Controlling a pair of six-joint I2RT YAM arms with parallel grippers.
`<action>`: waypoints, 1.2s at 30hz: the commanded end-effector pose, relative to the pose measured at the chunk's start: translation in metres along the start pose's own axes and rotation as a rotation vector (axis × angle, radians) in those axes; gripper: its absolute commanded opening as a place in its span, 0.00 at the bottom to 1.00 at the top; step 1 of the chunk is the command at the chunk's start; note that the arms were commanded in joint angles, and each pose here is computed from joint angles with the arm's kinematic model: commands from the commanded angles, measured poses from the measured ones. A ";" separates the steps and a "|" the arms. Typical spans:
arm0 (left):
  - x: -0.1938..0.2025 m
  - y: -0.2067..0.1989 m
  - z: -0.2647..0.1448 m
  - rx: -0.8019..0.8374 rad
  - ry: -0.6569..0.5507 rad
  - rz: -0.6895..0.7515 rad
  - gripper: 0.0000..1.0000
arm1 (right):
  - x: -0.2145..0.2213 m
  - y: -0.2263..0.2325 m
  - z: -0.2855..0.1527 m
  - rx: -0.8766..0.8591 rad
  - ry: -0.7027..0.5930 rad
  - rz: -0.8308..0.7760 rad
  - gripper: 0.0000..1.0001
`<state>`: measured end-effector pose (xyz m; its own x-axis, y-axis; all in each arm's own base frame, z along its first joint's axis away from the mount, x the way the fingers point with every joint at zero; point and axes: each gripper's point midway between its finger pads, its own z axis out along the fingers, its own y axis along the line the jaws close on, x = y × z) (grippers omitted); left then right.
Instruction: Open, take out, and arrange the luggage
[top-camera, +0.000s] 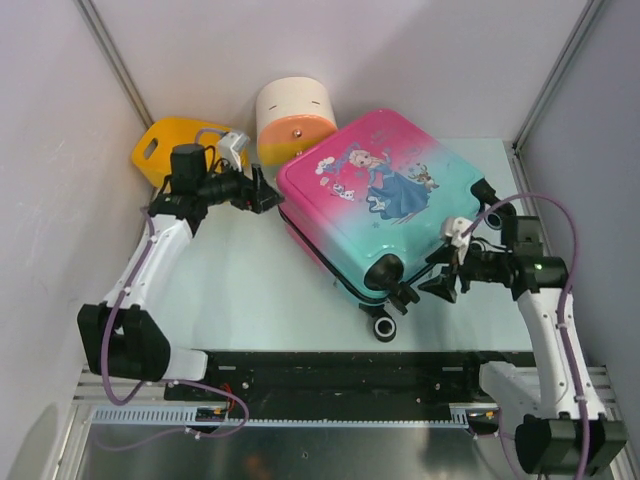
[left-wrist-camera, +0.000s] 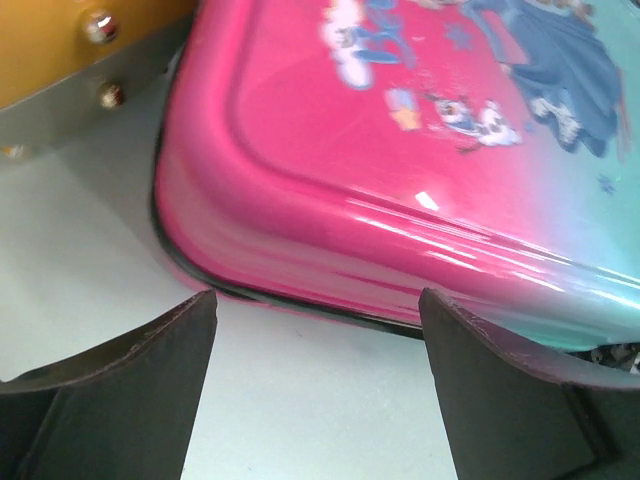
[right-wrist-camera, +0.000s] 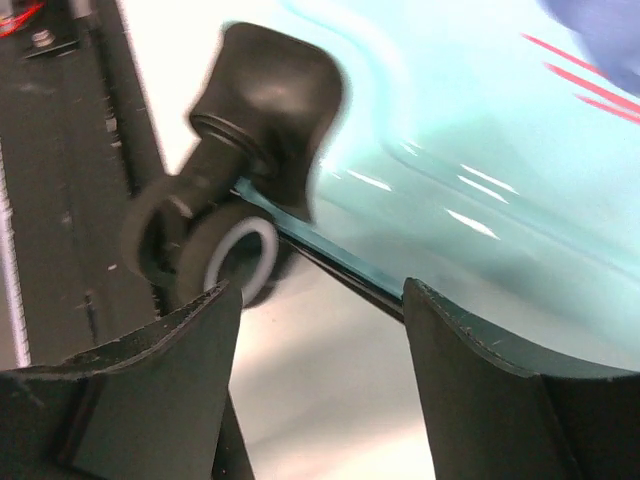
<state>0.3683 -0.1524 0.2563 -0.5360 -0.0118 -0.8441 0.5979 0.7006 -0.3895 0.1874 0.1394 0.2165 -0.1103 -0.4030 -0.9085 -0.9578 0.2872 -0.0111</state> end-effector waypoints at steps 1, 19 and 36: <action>-0.015 -0.066 -0.011 0.154 -0.054 0.298 0.88 | 0.004 -0.026 -0.033 0.205 -0.017 0.121 0.71; 0.016 -0.104 0.013 0.160 0.024 0.377 0.87 | 0.092 -0.067 -0.029 0.419 0.013 0.203 0.65; 0.022 -0.112 0.013 0.182 0.030 0.350 0.86 | 0.102 -0.101 0.014 0.567 -0.053 0.114 0.64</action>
<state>0.3052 -0.2351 0.2756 -0.3313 0.2169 -0.9183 0.8162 0.5541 -0.1636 0.2473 0.0844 0.0952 -0.2747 -0.3332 -0.9020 -0.7019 0.7106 -0.0488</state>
